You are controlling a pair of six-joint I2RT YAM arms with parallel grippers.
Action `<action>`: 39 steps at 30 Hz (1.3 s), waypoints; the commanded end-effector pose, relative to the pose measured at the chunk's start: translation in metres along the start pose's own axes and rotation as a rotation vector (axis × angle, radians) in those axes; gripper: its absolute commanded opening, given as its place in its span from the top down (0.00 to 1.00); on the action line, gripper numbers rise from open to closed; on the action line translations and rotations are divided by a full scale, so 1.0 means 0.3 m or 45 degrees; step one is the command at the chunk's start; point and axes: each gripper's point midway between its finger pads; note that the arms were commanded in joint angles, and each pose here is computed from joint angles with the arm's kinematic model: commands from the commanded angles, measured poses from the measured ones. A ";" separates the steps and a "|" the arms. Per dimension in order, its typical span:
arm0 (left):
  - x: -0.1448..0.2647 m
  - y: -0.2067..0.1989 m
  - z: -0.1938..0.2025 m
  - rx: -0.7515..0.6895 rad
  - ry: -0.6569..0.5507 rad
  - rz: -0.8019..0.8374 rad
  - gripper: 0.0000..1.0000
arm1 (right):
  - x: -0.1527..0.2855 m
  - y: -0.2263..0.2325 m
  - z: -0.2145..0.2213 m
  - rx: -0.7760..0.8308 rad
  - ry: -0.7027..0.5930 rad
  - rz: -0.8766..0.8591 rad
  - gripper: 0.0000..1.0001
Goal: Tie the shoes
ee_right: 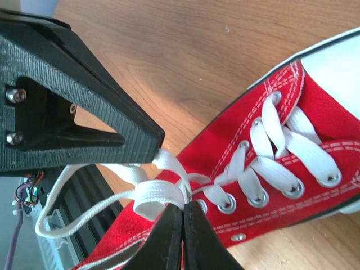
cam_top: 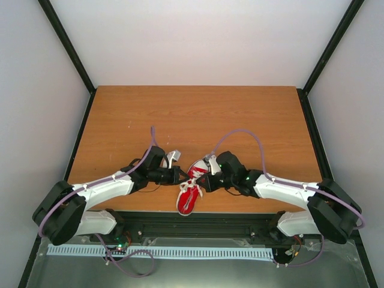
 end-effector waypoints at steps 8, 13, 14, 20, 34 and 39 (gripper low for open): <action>0.010 -0.008 -0.021 -0.058 -0.045 0.006 0.99 | -0.067 0.052 -0.013 0.069 0.045 -0.064 0.97; 0.006 -0.005 -0.019 -0.058 -0.036 0.007 0.99 | -0.083 0.057 -0.001 0.070 0.061 -0.062 0.97; 0.006 -0.007 -0.018 -0.061 -0.035 0.012 0.99 | -0.087 0.054 0.000 0.067 0.065 -0.055 0.97; 0.007 -0.024 -0.005 -0.098 -0.011 0.052 0.99 | -0.111 0.030 0.007 0.036 0.083 -0.019 0.97; 0.007 -0.043 0.017 -0.156 0.029 0.097 0.99 | -0.137 0.011 0.005 0.009 0.088 0.008 0.97; 0.010 -0.044 0.029 -0.175 0.043 0.100 0.99 | -0.145 -0.012 0.017 -0.032 0.098 0.046 0.97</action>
Point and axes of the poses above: each gripper's point midway between its finger pads, its own x axis back along the fingers, its own y axis along the line the jaws close on, z = x × y, and after that the axes turned 9 degrees about x, right-handed
